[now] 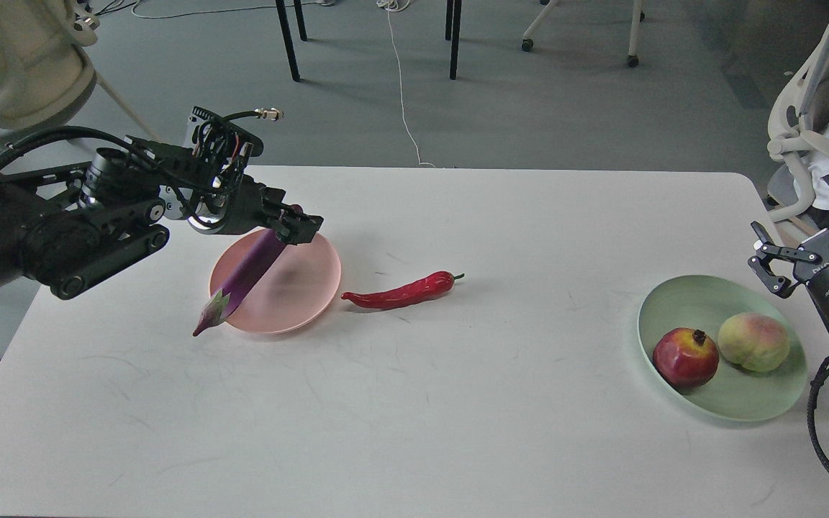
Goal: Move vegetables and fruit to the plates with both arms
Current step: 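Reach the left gripper to the red chili pepper and grasp it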
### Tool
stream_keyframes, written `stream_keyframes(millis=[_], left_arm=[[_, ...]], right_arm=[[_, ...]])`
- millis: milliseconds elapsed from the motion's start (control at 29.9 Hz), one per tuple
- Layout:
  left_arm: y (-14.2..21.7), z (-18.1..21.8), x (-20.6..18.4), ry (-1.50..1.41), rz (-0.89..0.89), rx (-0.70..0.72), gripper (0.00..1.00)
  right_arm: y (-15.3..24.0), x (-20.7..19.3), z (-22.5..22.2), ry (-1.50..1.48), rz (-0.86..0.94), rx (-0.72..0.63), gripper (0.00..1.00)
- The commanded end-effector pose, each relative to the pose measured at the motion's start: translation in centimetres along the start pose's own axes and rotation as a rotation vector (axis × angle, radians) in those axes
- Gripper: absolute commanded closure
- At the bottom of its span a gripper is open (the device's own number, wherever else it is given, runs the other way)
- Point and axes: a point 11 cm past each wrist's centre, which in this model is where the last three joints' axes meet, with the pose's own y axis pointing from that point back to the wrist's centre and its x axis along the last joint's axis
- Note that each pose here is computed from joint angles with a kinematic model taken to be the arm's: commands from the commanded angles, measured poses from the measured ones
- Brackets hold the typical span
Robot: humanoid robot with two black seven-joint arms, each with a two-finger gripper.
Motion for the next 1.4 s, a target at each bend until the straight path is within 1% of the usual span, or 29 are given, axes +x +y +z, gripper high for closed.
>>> stream_keyframes(millis=[0,134,200,367,501,668,802,935,1069,1169,1202,1269,1369], left_arm=[[-1.6,4.4,2.3,-0.063,0.025,-0.084,0.22],[-3.5,8.7,2.9,-0.116,0.018,-0.159,0.23],[-4.6,10.2,2.0,-0.176,-0.017,-0.170,0.24],[-6.7,11.3,-1.2,-0.309,-0.114,-0.154,0.26],[-7.8,13.2,-1.1,-0.330,-0.120,-0.177,0.27],[-8.9,12.6,-0.2,-0.320,-0.089,-0.139,0.27],[-9.2,12.8,-0.5,-0.315,-0.091,-0.150,0.32],[-9.7,12.9,-1.5,-0.302,-0.109,-0.148,0.35],[-10.6,11.8,-3.7,-0.306,-0.153,-0.104,0.35],[-10.8,11.7,-4.0,-0.304,-0.145,-0.100,0.36],[-10.8,11.7,-3.9,-0.304,-0.144,-0.100,0.37],[-10.8,11.7,-4.0,-0.304,-0.146,-0.099,0.46],[-10.8,11.7,-4.1,-0.302,-0.149,-0.102,0.57]], right_arm=[[0.1,0.1,-0.1,0.002,0.002,0.000,0.01],[0.1,0.2,-0.4,0.006,0.004,0.006,0.01],[0.1,0.2,-0.5,0.007,0.005,0.008,0.01],[0.2,0.3,-0.4,0.006,0.008,0.005,0.01],[0.3,0.5,0.0,0.002,0.013,0.001,0.01],[0.1,0.2,-0.4,-0.005,0.008,0.017,0.01],[0.0,0.3,-0.7,-0.005,0.009,0.026,0.01],[0.0,0.3,-0.7,-0.005,0.009,0.026,0.01],[0.0,0.2,-0.6,-0.007,0.008,0.025,0.01],[0.1,0.3,-0.4,-0.006,0.010,0.021,0.01],[0.1,0.3,-0.4,-0.006,0.010,0.020,0.01],[0.1,0.3,-0.3,-0.006,0.010,0.018,0.01],[0.1,0.3,-0.4,-0.008,0.009,0.022,0.01]])
